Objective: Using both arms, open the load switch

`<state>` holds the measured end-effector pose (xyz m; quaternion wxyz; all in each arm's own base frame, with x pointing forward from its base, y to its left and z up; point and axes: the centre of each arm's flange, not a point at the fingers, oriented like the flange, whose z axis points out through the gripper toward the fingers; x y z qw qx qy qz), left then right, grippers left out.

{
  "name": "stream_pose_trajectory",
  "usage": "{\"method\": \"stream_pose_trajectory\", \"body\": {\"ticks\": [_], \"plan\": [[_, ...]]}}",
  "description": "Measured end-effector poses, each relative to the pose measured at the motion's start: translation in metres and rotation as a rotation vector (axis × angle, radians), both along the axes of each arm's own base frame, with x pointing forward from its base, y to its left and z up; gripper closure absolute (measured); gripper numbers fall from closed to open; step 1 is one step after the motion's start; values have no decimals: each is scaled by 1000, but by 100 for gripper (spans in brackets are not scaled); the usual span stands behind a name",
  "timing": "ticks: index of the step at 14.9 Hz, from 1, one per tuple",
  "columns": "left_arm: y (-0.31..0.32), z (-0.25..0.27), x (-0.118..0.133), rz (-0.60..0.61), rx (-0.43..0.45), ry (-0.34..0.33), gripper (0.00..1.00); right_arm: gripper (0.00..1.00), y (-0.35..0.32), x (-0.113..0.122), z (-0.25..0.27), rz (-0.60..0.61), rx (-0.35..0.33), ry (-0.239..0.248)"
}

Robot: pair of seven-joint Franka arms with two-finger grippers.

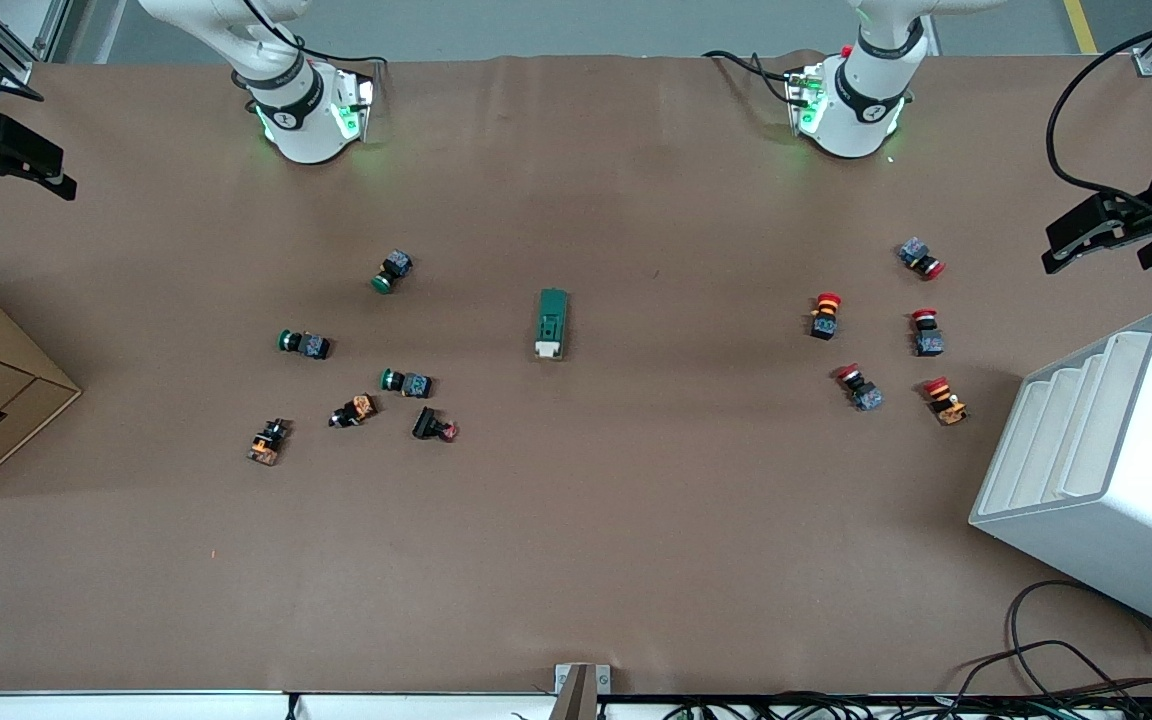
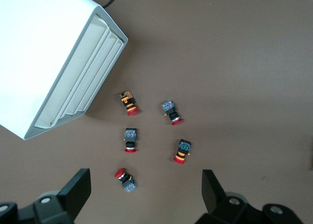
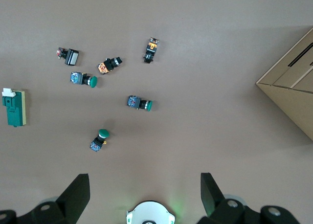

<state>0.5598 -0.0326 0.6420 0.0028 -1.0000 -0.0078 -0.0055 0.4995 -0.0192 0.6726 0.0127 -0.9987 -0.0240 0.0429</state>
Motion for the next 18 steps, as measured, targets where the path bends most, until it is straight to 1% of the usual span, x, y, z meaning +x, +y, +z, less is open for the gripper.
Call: {"method": "stream_pose_trajectory", "body": {"ticks": [2, 4, 5, 7, 9, 11, 12, 14, 16, 18], "plan": [[-34, -14, 7, -19, -9, -17, 0, 0, 0, 0, 0, 0, 0, 0], [-82, -34, 8, -10, -20, -31, 0, 0, 0, 0, 0, 0, 0, 0], [-110, -45, 5, 2, -29, -38, 0, 0, 0, 0, 0, 0, 0, 0], [-168, -67, -7, 73, -51, -53, 0, 0, 0, 1, 1, 0, -1, -5], [-225, -93, -27, 155, -72, -53, 0, 0, 0, 1, 3, 0, -1, -11], [-277, -126, -53, 183, -101, -69, 0, 0, -1, 1, 5, -1, -1, -17], [-300, -145, -68, 168, -113, -89, 1, 0, -1, 1, 6, -2, -1, -17], [-335, -176, -96, 102, -122, -127, 2, 0, -2, 2, 5, -4, -2, -17], [-360, -203, -122, 19, -97, -160, 2, 0, -3, 3, 4, -6, -2, -19], [-387, -224, -150, -9, -67, -187, 2, 0, -5, 7, 3, -9, -3, -27]]}}
